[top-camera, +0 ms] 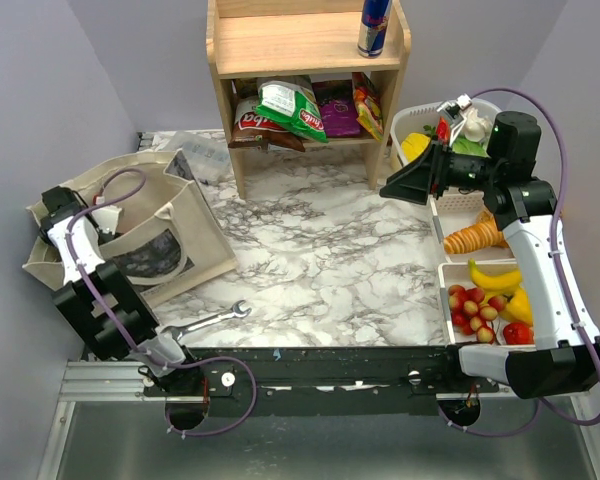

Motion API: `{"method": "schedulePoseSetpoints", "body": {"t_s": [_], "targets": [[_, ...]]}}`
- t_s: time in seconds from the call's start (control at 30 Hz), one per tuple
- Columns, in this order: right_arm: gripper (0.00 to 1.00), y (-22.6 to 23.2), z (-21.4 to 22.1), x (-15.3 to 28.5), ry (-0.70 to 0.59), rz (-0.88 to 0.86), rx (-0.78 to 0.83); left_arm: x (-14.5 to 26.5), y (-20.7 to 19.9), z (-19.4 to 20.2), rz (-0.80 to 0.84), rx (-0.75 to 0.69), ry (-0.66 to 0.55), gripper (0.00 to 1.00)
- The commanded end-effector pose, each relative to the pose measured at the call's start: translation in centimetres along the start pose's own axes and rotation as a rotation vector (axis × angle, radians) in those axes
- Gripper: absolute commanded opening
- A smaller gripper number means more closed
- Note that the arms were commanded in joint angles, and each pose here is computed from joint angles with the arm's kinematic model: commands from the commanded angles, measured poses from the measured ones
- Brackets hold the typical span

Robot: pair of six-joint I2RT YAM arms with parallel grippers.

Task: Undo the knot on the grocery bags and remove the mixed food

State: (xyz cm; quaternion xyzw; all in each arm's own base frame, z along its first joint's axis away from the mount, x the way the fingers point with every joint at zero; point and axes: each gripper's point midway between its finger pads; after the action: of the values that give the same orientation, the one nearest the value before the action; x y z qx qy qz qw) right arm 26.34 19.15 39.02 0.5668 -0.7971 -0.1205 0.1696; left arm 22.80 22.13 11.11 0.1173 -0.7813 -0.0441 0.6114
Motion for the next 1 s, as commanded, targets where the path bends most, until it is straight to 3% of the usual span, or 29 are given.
{"method": "schedulePoseSetpoints", "body": {"t_s": [0.0, 0.03, 0.07, 0.1, 0.4, 0.63, 0.8, 0.97], "targets": [[0.92, 0.2, 0.9, 0.3, 0.021, -0.002, -0.006, 2.1, -0.3, -0.7, -0.057, 0.013, -0.08, 0.69], [0.92, 0.2, 1.1, 0.3, 0.024, 0.0, -0.004, 2.6, -1.0, -0.8, -0.072, -0.025, -0.091, 0.75], [0.92, 0.1, 1.3, 0.3, 0.029, 0.002, -0.006, 2.8, -1.8, -0.5, -0.073, -0.051, -0.094, 0.95], [0.92, 0.0, 1.4, 0.3, 0.031, 0.004, -0.004, 3.2, -2.6, -0.5, -0.065, -0.065, -0.106, 0.98], [0.92, -0.2, 1.6, 0.2, 0.036, 0.002, 0.0, 11.7, -5.7, -2.4, 0.071, -0.013, -0.262, 0.98], [0.93, -1.7, 1.1, 0.2, 0.03, 0.077, 0.054, 22.8, -6.2, -6.7, 0.115, 0.003, -0.568, 0.98], [0.94, -4.4, 0.0, 0.5, 0.011, 0.235, 0.116, 31.7, -9.3, -9.3, 0.314, 0.031, -0.771, 0.99], [0.98, -9.3, 0.2, 2.9, 0.015, 0.557, 0.165, 35.8, -13.8, -10.2, 0.431, -0.059, -0.884, 0.98]]}}
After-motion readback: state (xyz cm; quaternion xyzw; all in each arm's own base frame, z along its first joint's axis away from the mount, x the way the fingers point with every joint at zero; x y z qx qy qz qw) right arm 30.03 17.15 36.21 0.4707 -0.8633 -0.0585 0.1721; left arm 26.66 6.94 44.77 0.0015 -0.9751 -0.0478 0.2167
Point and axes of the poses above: each gripper's point midway between its finger pads, its own x axis back along the fingers, its own y axis along the line the jaws close on, z = x × y, and after that the axes turned 13 degrees about x, right-handed
